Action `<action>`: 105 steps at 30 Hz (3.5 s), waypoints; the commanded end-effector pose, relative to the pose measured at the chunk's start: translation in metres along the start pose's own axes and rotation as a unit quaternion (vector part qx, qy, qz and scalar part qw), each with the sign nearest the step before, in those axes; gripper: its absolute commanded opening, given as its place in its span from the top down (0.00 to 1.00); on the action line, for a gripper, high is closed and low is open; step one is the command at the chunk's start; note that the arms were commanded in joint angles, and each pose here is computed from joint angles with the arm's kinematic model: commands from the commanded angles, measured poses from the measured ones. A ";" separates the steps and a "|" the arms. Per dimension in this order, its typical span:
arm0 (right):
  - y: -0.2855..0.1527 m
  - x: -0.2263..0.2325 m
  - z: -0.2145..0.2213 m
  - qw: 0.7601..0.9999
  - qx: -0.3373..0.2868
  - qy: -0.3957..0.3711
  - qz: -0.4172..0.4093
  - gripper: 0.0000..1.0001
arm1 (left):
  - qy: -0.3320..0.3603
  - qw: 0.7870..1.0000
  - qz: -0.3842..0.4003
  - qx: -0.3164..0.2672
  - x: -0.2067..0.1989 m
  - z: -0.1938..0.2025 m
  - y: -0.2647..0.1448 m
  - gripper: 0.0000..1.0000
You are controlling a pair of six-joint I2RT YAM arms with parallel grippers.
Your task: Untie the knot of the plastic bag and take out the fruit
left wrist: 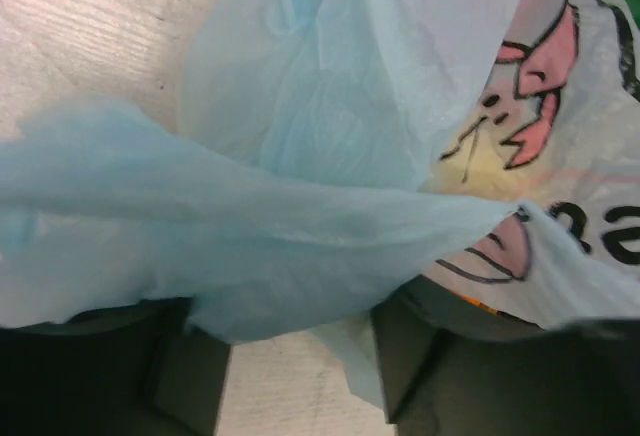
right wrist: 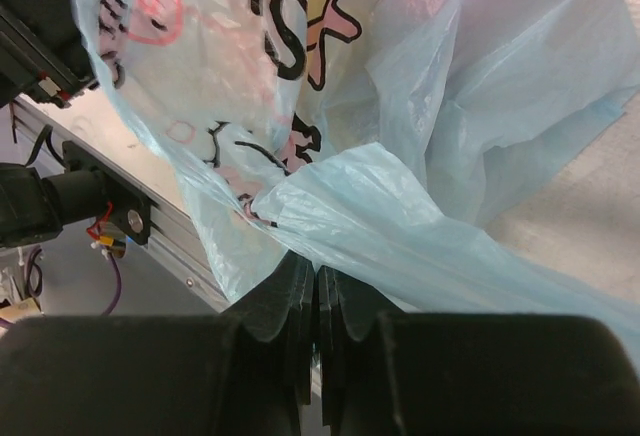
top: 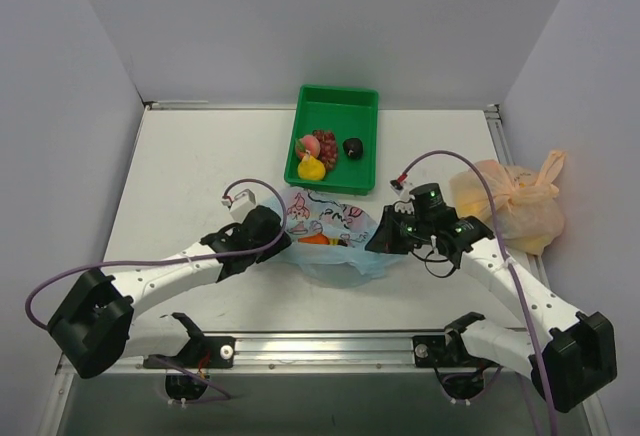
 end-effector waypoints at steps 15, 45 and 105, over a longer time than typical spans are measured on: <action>-0.027 -0.074 0.004 0.981 -0.005 0.175 0.083 1.00 | 0.162 0.986 0.030 0.010 -0.015 -0.060 -0.058 1.00; 0.071 0.121 -0.100 0.941 0.014 -0.316 -0.122 0.15 | 0.216 0.964 0.112 0.104 -0.025 -0.029 -0.081 1.00; 0.116 0.039 -0.166 0.971 -0.022 -0.226 0.071 0.36 | 0.122 0.952 0.249 0.127 -0.009 -0.006 -0.133 1.00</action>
Point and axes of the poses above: each gripper's point midway between its finger pads, its own y axis out along the fingers, its own x axis along the line the jaws close on, z = x × y, the point moved 1 cm from there along -y, back along the fingers, and after that the axes turned 15 degrees about -y, right-handed, at the moved point
